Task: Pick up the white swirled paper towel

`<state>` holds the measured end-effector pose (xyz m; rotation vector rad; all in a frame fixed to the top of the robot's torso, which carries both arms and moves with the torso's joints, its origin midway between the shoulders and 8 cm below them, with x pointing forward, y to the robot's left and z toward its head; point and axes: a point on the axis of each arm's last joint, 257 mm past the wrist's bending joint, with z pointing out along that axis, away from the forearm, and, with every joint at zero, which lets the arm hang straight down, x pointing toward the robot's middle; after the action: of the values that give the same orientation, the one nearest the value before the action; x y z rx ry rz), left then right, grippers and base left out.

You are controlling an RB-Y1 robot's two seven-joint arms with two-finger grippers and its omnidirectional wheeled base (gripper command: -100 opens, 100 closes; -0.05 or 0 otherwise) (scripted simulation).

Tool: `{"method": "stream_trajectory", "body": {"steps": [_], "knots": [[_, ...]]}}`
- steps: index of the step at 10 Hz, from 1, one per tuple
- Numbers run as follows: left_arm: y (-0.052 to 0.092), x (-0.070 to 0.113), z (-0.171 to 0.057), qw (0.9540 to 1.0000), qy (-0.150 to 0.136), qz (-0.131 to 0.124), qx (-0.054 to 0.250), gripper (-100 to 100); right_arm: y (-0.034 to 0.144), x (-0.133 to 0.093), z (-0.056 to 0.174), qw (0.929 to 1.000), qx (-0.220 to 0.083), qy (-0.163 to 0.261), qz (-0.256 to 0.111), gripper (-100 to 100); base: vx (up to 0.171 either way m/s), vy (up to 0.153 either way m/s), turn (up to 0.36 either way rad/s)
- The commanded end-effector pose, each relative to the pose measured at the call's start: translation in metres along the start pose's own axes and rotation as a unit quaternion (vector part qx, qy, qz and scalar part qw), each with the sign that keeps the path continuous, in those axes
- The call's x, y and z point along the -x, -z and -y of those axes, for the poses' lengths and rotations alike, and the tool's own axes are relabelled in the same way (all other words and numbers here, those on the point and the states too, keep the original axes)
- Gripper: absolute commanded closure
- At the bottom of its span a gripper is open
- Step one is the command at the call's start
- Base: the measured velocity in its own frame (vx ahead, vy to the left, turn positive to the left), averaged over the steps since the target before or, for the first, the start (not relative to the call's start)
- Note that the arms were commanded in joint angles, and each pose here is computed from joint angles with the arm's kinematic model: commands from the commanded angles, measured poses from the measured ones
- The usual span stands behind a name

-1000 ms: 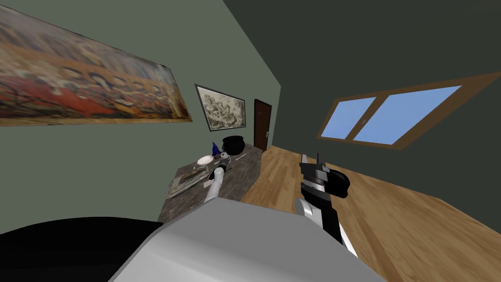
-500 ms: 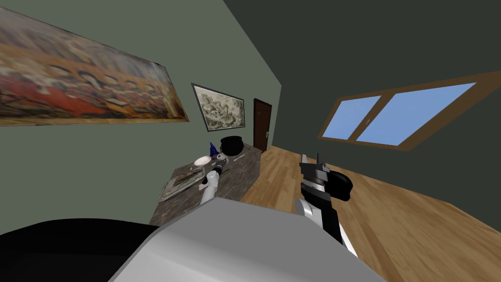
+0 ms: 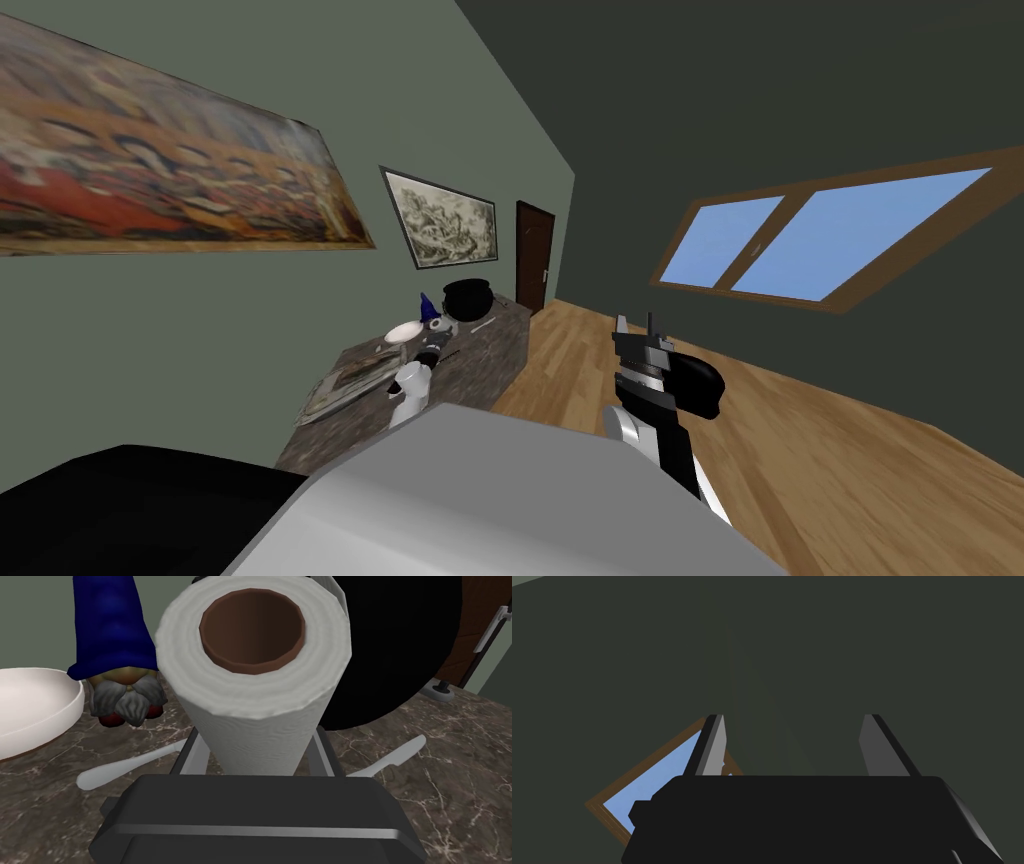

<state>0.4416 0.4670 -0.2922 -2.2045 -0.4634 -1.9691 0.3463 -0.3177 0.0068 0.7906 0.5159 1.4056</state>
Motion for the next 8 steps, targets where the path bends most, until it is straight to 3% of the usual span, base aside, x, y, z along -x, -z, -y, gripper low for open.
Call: {"method": "stream_trajectory", "body": {"steps": [1, 2, 3, 4, 8], "knots": [[0.005, -0.012, -0.003, 0.9997, -0.01, -0.014, 0.019, 100, 0.0, 0.0, 0.0, 1.0, 0.0, 0.0, 0.0, 0, 0.053, -0.041, 0.038], [0.005, -0.014, -0.004, 0.9996, 0.0, -0.018, 0.022, 100, 0.0, 0.0, 0.0, 1.0, 0.0, 0.0, 0.0, 0, 0.011, -0.015, -0.011], [0.022, -0.022, 0.019, 0.9992, -0.024, -0.027, 0.013, 100, 0.0, 0.0, 0.0, 1.0, 0.0, 0.0, 0.0, 0, 0.073, -0.092, -0.016], [0.031, -0.029, 0.019, 0.9987, -0.032, -0.034, 0.021, 100, 0.0, 0.0, 0.0, 1.0, 0.0, 0.0, 0.0, 0, 0.088, -0.096, 0.049], [0.031, -0.037, 0.013, 0.998, -0.029, -0.046, 0.033, 100, 0.0, 0.0, 0.0, 1.0, 0.0, 0.0, 0.0, 0, 0.016, -0.012, -0.001]]}}
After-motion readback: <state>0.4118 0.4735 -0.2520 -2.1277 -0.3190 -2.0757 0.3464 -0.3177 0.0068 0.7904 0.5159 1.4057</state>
